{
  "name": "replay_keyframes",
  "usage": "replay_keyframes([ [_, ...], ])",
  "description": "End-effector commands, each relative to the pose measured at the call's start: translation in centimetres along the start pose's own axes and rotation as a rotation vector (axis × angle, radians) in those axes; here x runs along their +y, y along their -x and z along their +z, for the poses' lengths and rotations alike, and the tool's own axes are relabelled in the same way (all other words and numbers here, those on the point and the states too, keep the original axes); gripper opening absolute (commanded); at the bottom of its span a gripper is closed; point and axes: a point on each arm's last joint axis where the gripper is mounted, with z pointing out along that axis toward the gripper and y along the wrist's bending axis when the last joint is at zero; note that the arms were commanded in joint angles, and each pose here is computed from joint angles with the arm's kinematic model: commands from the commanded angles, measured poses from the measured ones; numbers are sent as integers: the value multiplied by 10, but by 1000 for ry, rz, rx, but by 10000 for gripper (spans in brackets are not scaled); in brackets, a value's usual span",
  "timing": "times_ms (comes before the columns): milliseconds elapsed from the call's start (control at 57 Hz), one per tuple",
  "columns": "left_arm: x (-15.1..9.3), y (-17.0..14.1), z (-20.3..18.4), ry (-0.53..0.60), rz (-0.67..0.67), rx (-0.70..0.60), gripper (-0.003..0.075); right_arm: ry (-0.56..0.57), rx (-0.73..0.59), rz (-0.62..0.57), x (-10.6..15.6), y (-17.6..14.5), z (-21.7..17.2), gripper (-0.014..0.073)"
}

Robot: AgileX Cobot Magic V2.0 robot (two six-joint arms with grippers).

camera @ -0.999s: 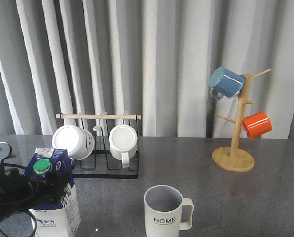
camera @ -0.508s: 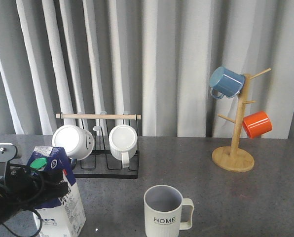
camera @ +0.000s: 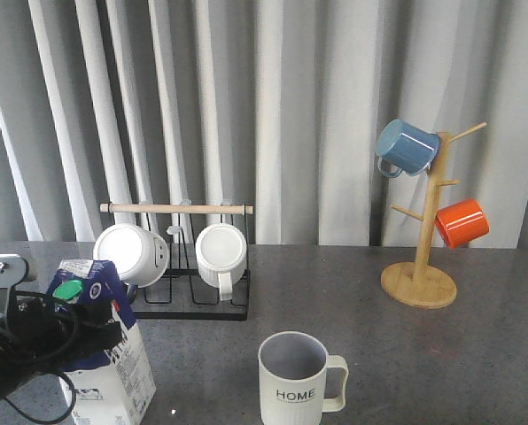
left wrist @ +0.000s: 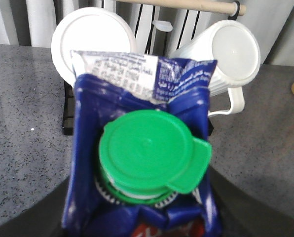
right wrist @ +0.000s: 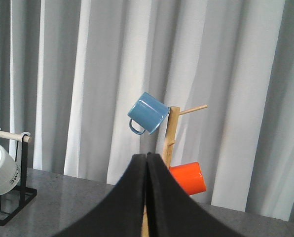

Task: Place milk next to cup
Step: 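Lift the milk carton with the left gripper and carry it beside the mug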

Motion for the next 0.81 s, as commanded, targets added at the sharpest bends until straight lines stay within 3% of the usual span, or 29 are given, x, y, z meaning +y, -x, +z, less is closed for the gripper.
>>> replay_keyframes([
  [0, -14, 41, -20, -34, -39, -202, 164, -13, -113, -18, -2, 19, -1, -8],
  [123, -34, 58, -37, -19, -2, -283, 164, -13, -113, -18, -2, 19, -1, -8],
  [351, -64, 48, -40, 246, -15, -302, 164, -13, -112, -18, -2, 18, -1, -8],
  [561, -113, 29, -17, 104, 32, -213, 164, -13, -112, -18, -2, 18, -1, -8],
  [789, -144, 19, 4, 57, 44, -186, 164, -13, -112, -18, -2, 18, -1, -8],
])
